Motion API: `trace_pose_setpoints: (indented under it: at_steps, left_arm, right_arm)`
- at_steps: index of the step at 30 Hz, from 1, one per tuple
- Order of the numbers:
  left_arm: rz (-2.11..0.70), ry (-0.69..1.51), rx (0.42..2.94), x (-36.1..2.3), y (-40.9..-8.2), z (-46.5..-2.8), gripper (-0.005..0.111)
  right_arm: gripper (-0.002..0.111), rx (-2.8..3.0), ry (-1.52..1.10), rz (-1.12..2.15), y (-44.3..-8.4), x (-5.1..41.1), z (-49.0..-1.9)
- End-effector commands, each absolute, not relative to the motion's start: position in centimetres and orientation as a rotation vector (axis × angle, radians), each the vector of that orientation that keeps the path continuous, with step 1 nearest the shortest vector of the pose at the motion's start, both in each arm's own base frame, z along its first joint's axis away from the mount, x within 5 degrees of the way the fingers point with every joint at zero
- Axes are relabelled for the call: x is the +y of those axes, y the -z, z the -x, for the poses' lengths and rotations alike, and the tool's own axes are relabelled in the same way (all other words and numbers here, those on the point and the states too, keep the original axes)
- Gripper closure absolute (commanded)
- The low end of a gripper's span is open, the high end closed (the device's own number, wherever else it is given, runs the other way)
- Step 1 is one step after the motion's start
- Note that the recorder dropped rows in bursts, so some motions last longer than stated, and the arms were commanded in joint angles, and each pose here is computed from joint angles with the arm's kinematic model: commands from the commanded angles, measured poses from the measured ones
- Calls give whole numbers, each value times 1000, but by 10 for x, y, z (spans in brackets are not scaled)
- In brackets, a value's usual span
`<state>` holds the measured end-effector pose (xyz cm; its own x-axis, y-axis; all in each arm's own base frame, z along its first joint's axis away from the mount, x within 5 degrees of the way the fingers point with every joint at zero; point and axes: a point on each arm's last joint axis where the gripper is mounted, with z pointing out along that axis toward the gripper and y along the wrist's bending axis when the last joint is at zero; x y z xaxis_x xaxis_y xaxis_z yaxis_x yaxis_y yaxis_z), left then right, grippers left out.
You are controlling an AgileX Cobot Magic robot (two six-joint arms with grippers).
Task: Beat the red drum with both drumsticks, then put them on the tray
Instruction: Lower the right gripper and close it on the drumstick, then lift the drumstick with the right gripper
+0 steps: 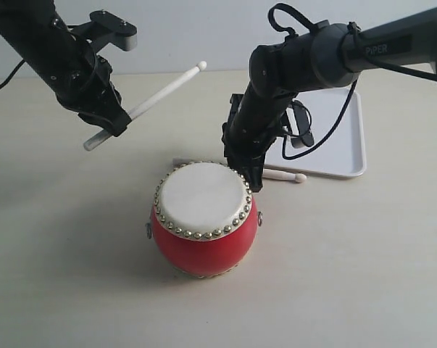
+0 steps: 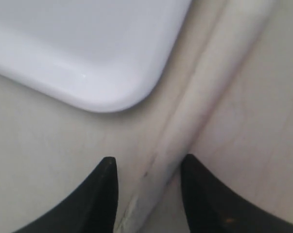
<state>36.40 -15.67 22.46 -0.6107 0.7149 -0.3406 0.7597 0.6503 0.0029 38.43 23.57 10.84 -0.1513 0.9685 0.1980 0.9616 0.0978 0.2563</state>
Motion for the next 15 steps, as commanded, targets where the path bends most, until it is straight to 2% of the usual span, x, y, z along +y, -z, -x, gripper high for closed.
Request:
trace_pose_setpoints:
  at_steps: [1,6,11,15]
  left_arm:
    - [-1167,207,2560,-156,-224,-364,107]
    - [-1167,207,2560,-156,-224,-364,107]
    - [-1166,205,2552,-157,-225,-365,107]
    - [-1162,202,2546,-157,-225,-365,107]
  right_arm:
    - [83,2315,-487,-2028,-103,235,-384]
    - [107,2314,-490,-2028,-103,235,-384]
    - [108,2312,-496,-2026,-104,235,-384]
    - [108,2290,-576,-1992,-123,236,-387]
